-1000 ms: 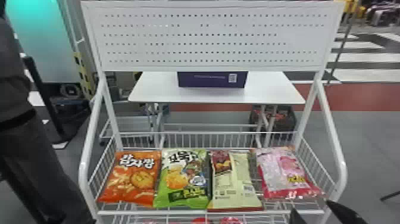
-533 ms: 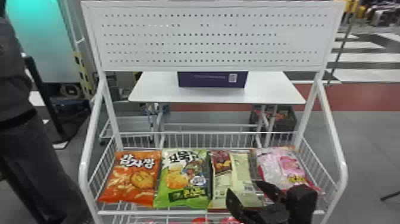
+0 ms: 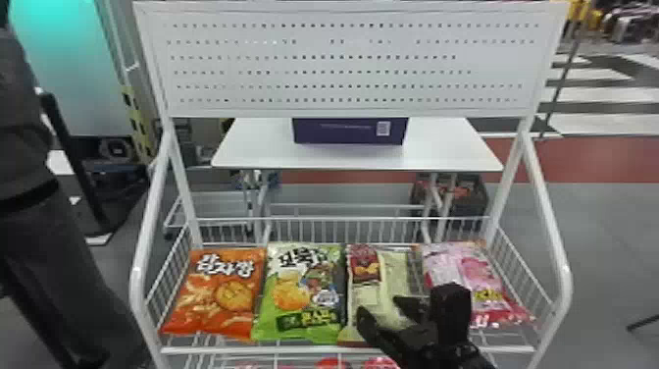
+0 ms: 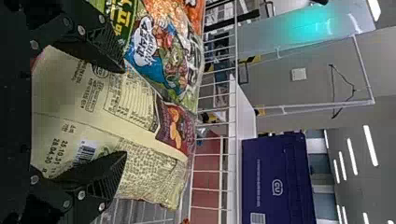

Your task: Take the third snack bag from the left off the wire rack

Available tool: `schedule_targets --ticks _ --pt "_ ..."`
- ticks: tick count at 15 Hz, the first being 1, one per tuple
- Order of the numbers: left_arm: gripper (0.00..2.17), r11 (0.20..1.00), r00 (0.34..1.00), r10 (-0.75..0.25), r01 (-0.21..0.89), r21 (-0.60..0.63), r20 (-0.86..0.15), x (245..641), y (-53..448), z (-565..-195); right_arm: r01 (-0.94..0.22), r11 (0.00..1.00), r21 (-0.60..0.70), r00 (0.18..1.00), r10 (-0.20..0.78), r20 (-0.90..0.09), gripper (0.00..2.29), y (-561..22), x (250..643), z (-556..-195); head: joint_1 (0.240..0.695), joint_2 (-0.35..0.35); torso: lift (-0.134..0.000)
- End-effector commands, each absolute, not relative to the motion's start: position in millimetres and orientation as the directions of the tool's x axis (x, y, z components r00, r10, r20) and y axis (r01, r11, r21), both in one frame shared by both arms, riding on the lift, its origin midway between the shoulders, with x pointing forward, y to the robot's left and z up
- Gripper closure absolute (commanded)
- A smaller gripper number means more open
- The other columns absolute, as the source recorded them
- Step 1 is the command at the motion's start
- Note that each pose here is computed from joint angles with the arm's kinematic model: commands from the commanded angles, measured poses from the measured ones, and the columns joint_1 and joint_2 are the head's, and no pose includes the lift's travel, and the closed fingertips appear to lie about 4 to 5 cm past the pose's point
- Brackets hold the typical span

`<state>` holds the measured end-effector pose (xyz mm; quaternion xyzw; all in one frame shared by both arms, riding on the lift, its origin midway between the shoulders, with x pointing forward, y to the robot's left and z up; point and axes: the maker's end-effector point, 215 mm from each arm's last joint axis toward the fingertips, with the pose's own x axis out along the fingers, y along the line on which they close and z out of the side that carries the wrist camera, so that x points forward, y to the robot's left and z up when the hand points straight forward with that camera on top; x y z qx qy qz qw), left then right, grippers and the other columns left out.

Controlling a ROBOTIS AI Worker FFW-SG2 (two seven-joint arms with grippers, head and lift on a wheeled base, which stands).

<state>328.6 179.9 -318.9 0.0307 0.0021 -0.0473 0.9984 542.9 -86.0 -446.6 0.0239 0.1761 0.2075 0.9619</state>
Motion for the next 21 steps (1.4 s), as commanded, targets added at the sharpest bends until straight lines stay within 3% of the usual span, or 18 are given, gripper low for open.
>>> schedule_targets --ticks 1,2,5,12,21 --pt "0.17 0.994 0.996 -0.092 0.092 0.061 -0.009 331 181 -319 -0.393 0.91 0.135 0.843 0.415 -0.342 1.3 -86 544 -449 0.499 0.0 0.0" --pt "0.17 0.994 0.996 -0.091 0.091 0.063 -0.011 333 182 -320 -0.392 0.907 0.153 0.834 0.421 -0.357 1.78 -84 542 -451 0.499 0.0 0.0" --pt "0.17 0.994 0.996 -0.089 0.089 0.063 -0.013 337 183 -324 -0.396 0.906 0.151 0.816 0.422 -0.395 2.18 -88 542 -453 0.499 0.0 0.0" --pt "0.17 0.994 0.996 -0.086 0.087 0.066 -0.025 348 185 -330 -0.373 0.917 0.141 0.849 0.398 -0.349 2.24 -109 545 -426 0.499 0.0 0.0" --pt "0.17 0.994 0.996 -0.085 0.087 0.065 -0.023 354 184 -329 -0.419 0.895 0.155 0.883 0.441 -0.158 2.24 -142 490 -323 0.499 0.0 0.0"
